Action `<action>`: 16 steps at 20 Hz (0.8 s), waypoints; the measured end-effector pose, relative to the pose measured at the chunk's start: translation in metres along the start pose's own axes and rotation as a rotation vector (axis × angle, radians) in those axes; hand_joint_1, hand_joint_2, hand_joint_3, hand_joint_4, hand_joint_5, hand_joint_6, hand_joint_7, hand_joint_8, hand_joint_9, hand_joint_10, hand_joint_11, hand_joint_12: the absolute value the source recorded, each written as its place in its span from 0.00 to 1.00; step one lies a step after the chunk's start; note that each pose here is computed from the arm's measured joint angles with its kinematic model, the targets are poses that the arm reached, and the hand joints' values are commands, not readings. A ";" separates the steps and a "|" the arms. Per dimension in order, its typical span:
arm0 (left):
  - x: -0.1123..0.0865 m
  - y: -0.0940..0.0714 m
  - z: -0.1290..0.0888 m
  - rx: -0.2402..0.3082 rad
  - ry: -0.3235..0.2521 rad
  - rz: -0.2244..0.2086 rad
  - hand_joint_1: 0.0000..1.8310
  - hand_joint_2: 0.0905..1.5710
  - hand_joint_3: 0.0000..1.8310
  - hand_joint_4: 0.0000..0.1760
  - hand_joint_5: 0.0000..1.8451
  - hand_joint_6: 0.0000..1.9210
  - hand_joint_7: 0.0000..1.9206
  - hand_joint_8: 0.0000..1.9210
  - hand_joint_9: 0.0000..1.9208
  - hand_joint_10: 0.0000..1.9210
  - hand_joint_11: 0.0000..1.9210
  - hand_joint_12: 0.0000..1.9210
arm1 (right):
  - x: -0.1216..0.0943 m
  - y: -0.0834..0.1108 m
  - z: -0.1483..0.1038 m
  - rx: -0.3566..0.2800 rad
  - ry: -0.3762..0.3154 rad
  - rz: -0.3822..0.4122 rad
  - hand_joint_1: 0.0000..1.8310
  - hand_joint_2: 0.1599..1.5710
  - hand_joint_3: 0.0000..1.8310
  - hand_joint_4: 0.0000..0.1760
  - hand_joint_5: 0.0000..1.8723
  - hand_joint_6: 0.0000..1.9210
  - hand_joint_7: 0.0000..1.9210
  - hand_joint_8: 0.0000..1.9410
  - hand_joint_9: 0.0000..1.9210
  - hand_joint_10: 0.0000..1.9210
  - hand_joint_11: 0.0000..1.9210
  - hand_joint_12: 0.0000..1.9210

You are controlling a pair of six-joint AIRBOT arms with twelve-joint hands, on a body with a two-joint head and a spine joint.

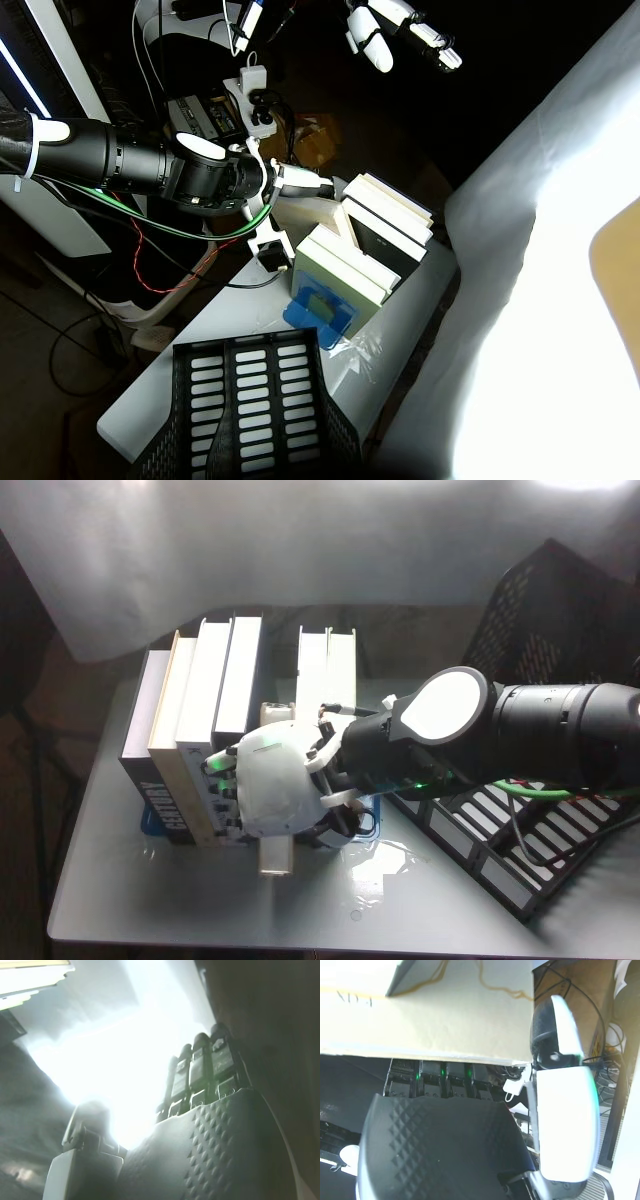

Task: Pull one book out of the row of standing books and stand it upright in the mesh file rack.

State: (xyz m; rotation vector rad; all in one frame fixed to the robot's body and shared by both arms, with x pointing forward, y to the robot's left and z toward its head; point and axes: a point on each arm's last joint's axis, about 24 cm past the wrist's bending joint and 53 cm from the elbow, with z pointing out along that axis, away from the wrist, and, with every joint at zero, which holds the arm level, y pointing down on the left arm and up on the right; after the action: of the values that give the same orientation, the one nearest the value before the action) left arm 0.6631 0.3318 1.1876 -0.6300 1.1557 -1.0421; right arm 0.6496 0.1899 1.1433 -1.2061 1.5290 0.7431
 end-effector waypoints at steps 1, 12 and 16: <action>0.000 0.000 0.000 0.001 0.001 0.000 0.05 0.93 0.00 0.02 0.00 0.00 0.00 0.00 0.00 0.00 0.00 0.00 | 0.002 0.002 0.001 -0.005 0.005 -0.007 0.68 0.76 0.00 0.00 0.51 0.45 0.47 0.74 0.51 0.87 0.42 1.00; 0.000 0.001 -0.001 -0.003 0.001 0.003 0.07 0.93 0.00 0.00 0.00 0.00 0.00 0.00 0.00 0.00 0.00 0.00 | 0.005 0.005 0.003 -0.027 0.016 0.015 0.74 0.70 0.00 0.00 0.50 0.62 0.52 0.46 0.38 0.70 0.23 0.94; -0.001 0.002 -0.002 -0.003 -0.003 0.005 0.07 0.93 0.00 0.00 0.01 0.00 0.00 0.00 0.00 0.00 0.00 0.00 | 0.007 0.007 0.002 -0.036 0.027 0.017 0.74 0.69 0.00 0.00 0.52 0.58 0.52 0.49 0.38 0.71 0.22 0.96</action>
State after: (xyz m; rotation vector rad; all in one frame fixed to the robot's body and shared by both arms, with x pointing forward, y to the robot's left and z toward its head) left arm 0.6618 0.3340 1.1862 -0.6310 1.1564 -1.0353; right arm 0.6440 0.1918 1.1354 -1.2352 1.5556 0.7720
